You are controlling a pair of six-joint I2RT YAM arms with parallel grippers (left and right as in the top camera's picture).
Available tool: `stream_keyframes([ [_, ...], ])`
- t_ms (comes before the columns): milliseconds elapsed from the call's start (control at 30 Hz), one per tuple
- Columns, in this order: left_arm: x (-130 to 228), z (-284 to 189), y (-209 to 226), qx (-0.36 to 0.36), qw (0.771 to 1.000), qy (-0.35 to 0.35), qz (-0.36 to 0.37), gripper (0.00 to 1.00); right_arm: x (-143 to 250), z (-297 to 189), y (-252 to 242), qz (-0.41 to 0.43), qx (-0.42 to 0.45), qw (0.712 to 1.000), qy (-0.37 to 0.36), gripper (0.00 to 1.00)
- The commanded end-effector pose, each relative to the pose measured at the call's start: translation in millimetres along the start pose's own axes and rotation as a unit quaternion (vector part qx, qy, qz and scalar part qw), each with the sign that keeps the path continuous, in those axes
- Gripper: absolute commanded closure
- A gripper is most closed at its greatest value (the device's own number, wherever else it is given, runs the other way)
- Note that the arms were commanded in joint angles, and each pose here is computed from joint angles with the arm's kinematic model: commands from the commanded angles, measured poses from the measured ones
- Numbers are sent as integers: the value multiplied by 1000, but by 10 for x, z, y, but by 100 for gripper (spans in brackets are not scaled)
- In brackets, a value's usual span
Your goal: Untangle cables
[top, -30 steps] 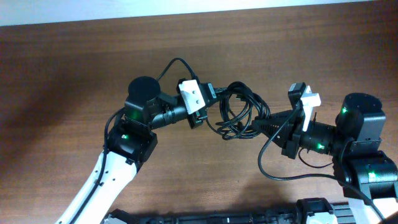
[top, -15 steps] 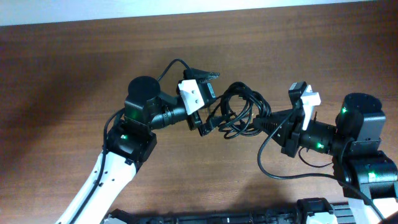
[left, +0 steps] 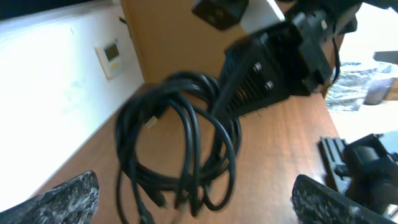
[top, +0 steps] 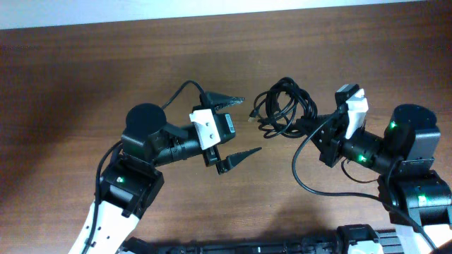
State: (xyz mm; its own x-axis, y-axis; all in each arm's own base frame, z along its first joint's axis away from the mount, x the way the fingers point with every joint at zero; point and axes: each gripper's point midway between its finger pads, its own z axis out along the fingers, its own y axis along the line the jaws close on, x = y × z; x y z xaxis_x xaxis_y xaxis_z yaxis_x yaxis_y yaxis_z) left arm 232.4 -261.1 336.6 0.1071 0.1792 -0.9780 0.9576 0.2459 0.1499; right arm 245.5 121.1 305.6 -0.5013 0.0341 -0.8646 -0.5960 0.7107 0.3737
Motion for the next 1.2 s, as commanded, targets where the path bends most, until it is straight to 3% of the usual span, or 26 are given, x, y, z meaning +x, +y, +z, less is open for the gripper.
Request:
stream_keyframes([
  [0,-53,-22,-128,35,999,-11,-3,1,-118,-44,41,-8,0,1000,-17,96],
  [333,-18,8,-134,44,999,-9,-9,1,-105,-53,223,-10,-53,998,-14,96],
  [1167,-17,112,-288,73,997,-9,-9,1,-208,-73,337,-7,-85,996,-30,96],
])
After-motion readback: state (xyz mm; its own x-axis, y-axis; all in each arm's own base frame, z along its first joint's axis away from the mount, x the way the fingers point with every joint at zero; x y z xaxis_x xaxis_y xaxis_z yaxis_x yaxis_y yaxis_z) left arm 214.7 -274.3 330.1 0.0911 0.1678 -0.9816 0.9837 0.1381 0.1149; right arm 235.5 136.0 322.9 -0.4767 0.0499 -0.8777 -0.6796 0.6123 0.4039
